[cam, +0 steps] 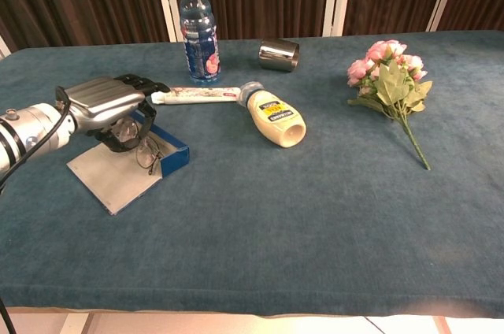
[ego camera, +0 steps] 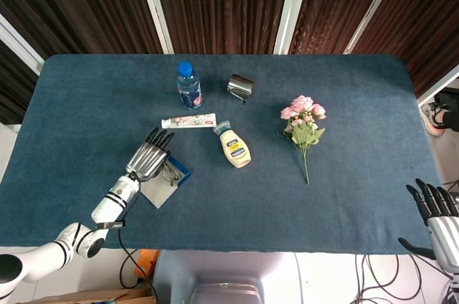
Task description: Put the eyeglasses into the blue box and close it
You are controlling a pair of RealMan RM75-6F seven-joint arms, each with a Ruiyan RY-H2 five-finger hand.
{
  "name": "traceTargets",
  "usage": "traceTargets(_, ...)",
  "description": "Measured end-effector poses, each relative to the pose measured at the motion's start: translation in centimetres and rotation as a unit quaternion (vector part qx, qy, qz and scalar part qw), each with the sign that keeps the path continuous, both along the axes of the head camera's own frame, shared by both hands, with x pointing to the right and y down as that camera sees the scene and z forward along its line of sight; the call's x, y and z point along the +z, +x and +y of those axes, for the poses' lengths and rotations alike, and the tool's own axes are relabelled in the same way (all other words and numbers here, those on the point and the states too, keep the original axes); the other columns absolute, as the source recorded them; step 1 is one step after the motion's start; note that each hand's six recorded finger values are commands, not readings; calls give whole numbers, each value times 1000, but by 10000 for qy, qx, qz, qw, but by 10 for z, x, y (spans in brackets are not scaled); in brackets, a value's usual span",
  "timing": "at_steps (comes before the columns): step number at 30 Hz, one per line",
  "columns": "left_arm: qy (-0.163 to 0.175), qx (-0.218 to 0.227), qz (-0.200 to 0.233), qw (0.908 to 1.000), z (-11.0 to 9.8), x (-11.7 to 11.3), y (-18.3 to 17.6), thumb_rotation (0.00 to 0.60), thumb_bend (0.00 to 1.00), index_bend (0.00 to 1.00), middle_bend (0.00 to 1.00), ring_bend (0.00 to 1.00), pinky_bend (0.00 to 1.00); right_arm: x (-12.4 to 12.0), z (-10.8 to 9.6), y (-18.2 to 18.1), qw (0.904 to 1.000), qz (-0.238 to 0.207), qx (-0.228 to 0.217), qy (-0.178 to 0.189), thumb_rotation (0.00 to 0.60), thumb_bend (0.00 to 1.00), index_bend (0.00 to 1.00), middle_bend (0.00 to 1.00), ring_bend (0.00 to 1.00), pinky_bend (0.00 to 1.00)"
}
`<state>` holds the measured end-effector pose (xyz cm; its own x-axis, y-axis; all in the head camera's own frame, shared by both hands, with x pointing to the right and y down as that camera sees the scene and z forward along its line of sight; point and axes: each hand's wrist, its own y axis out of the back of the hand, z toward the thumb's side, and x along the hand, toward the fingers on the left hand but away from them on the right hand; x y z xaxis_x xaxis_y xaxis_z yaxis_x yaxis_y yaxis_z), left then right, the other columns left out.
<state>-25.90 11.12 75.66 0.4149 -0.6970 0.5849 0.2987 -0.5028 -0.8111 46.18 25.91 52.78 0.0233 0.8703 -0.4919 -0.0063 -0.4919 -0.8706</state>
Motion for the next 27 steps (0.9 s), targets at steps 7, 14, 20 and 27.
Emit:
traceTargets(7,3,-49,-3,10000,0,-1,-1,600,363,224,5,0,18,0,0,0,10000,-7,-6,2,600,176,0,0,0,0)
traceTargets(14,21,-140,16,9999,-2,-4,-3,600,344,202,0,0,24,0,1,-1,10000,-4,-15,-6,600,176,0,0,0,0)
traceTargets(20,34,-188,58,9998,-2,-7,-3,600,339,181,0,0,27,1,1,-1,10000,4,-21,-14,600,176,0,0,0,0)
traceTargets(27,118,-220,256,9994,-2,-18,0,600,323,171,0,0,31,1,1,-1,10000,4,-30,-22,600,176,0,0,0,0)
